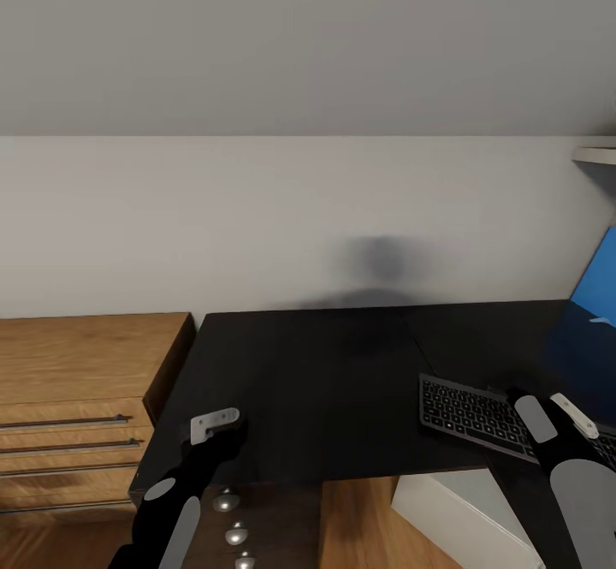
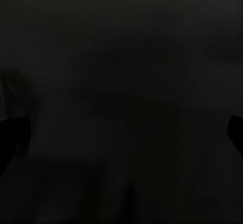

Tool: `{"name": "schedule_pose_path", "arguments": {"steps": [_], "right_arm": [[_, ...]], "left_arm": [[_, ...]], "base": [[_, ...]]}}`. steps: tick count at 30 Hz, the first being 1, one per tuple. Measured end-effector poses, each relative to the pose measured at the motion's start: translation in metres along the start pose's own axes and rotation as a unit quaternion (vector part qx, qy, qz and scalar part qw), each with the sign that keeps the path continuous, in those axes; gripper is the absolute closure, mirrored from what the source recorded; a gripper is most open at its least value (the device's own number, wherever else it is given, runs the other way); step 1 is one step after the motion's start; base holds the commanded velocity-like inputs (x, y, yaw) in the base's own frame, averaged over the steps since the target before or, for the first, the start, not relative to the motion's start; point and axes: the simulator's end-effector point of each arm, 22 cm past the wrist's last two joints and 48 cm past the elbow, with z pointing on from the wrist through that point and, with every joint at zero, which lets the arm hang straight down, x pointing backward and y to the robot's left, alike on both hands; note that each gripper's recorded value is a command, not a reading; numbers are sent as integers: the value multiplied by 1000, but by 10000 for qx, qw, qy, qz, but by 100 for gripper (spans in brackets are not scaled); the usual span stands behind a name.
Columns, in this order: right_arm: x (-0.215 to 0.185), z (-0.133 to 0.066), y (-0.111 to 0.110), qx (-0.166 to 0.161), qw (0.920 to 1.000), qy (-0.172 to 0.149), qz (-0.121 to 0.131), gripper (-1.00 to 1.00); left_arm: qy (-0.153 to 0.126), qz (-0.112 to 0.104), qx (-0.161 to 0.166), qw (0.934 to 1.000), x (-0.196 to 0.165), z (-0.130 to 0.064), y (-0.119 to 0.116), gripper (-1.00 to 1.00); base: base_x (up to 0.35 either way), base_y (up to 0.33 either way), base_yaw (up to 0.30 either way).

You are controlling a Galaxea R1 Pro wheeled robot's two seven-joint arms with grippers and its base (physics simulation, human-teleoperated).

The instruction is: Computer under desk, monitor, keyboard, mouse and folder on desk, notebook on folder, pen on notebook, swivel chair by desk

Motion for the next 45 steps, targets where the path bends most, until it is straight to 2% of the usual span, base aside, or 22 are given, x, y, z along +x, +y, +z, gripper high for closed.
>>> {"name": "schedule_pose_path", "arguments": {"steps": [8, 12, 14, 45], "right_arm": [[0, 0, 1, -14, 10000, -5, 28, -100], [0, 0, 1, -13, 10000, -8, 25, -100], [-1, 0, -3, 36, 10000, -26, -53, -100], [-2, 0, 0, -6, 10000, -34, -38, -100]], "left_arm": [[45, 18, 3, 10000, 4, 1, -1, -100], [83, 86, 88, 9999, 8, 1, -10, -100], [98, 126, 136, 9998, 10, 0, -16, -100], [109, 157, 167, 9997, 12, 0, -19, -100]], "base": [[-29, 39, 0], [-2, 2, 49], [0, 0, 215], [0, 0, 273]]}}
